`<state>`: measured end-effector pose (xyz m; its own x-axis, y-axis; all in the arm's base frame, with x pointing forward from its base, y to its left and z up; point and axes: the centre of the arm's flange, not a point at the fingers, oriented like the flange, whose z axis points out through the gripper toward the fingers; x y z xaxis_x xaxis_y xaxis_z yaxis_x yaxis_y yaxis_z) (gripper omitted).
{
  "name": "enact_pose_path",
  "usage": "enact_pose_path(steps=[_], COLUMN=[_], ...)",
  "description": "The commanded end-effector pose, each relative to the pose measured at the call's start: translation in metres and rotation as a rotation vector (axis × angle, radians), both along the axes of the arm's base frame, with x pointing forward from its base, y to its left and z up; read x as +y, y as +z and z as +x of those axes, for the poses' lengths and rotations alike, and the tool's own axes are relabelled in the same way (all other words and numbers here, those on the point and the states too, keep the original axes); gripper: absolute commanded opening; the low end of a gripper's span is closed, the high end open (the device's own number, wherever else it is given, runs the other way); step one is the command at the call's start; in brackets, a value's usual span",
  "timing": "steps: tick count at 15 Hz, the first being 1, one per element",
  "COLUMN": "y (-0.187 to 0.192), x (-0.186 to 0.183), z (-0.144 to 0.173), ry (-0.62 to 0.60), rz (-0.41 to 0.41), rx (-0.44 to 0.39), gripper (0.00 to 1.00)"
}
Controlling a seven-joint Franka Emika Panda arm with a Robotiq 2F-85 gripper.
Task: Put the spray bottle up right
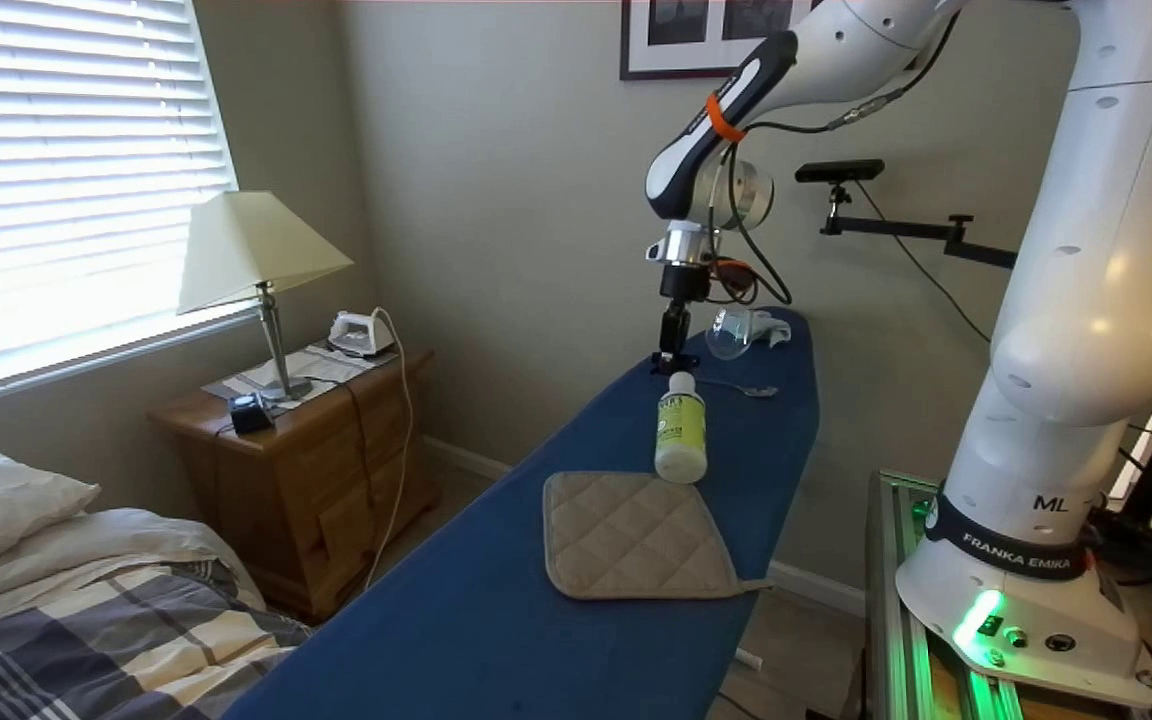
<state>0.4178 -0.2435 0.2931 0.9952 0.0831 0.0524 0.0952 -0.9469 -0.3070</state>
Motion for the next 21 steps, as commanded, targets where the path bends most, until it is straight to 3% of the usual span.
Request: enact_pose_path(steps=[1,11,21], y=[0.035,0.101,0.15], x=[0.012,0.035,0.051], z=[0.011,0.041,0.041], ry=[0.029,0.154,0.198], rz=[-0.055,-0.24,-0.398], rx=[-0.02,-0.108,-0.129], gripper=[0.16,0.16,0.16])
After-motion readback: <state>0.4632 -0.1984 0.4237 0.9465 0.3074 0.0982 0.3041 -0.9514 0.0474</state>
